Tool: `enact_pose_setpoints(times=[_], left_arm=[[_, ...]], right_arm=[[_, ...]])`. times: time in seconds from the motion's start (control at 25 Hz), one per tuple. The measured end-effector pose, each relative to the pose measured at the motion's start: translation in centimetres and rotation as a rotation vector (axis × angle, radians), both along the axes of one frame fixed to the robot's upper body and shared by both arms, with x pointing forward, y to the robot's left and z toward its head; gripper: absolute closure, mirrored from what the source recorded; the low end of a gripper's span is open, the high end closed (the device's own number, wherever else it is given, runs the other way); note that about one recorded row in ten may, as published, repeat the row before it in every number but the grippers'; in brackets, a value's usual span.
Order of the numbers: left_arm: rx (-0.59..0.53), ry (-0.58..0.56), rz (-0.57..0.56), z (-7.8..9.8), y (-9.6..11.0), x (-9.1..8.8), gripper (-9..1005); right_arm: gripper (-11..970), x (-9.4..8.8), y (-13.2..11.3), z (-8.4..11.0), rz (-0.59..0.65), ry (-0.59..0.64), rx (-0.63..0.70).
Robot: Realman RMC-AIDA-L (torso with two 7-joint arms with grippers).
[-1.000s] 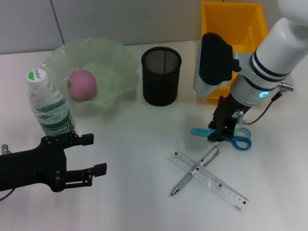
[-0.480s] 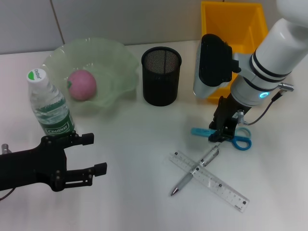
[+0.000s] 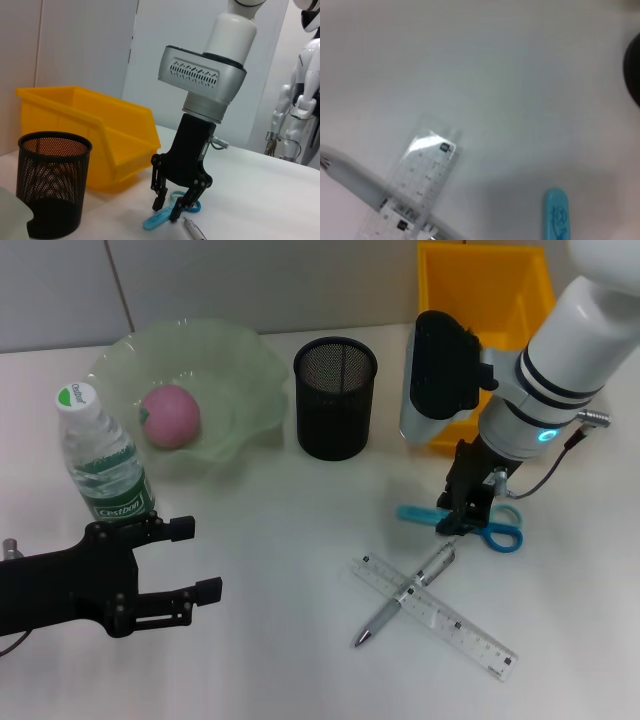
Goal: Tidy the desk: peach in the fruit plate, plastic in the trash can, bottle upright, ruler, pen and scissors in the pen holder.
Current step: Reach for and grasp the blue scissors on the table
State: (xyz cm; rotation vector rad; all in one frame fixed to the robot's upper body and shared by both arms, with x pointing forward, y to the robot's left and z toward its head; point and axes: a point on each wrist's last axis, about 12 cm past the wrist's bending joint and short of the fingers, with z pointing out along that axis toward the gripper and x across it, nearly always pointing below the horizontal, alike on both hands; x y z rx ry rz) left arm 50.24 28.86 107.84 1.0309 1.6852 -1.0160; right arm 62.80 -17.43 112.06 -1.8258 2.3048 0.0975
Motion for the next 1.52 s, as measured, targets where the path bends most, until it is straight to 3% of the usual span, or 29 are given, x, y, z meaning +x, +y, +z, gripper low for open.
enact_pose_setpoints(times=[1.52], left_arm=[[0.003,-0.007,0.001,0.08,0.04,0.12,151]], right_arm=[[681,0.08,0.06,0.03,-0.003,0.010,-0.027]])
